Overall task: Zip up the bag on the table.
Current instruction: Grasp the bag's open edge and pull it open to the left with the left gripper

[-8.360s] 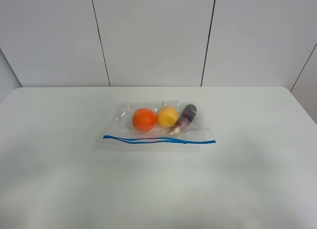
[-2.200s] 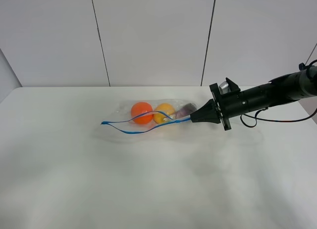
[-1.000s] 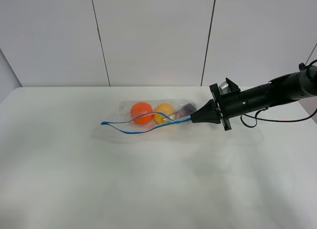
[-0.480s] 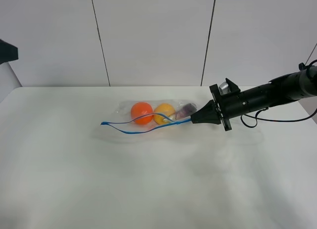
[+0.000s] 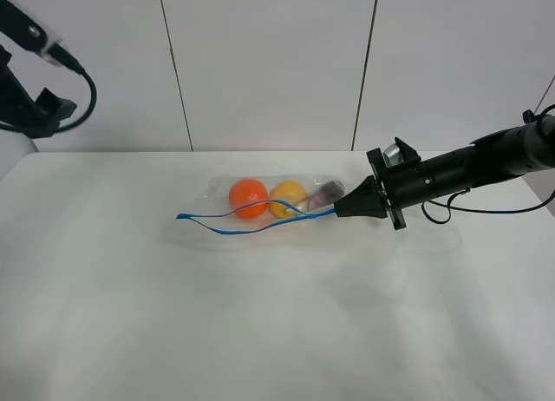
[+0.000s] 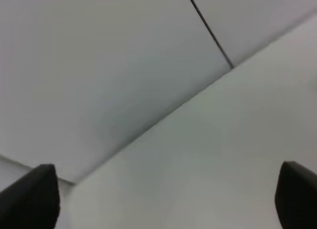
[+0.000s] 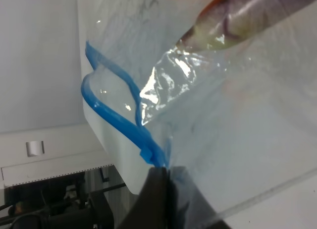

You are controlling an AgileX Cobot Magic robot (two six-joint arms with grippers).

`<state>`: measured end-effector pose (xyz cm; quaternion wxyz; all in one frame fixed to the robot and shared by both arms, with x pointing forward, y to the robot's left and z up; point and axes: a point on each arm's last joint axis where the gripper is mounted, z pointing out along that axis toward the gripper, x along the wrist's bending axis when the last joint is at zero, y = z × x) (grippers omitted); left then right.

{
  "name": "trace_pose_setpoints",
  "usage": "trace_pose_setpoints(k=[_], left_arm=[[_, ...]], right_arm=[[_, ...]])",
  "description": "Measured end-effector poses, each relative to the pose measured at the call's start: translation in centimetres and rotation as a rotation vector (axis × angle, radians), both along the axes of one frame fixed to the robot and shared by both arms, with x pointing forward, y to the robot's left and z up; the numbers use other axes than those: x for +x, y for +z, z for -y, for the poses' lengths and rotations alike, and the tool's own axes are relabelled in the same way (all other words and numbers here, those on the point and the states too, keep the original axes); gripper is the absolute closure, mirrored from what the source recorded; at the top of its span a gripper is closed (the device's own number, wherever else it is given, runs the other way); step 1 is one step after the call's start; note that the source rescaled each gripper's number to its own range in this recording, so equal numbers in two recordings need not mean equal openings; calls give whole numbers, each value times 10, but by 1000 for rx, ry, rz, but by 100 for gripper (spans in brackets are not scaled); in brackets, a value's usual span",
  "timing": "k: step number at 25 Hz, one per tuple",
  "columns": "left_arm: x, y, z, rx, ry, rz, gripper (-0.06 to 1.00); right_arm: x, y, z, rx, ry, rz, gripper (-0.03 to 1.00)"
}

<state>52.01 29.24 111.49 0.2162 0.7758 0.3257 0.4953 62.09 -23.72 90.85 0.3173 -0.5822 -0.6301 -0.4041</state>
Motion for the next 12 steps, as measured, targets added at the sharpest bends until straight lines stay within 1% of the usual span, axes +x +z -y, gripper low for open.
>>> trace_pose_setpoints(k=[1,2,4,7,12], left_arm=[[2,-2,3,53,-34,-6,-5],[3,-3,8,87,-66,-7,-5],[3,-4,20,135,-130,2,-5],[-1,-3,46,156,-231,13,-5],[-14,-3,92,151,-401,26,-5]], right_arm=[[0,0,0,-1,1,0,97],[0,0,0,-1,1,0,97],[0,0,0,-1,1,0,97],[0,0,0,-1,1,0,97],[0,0,0,-1,1,0,97]])
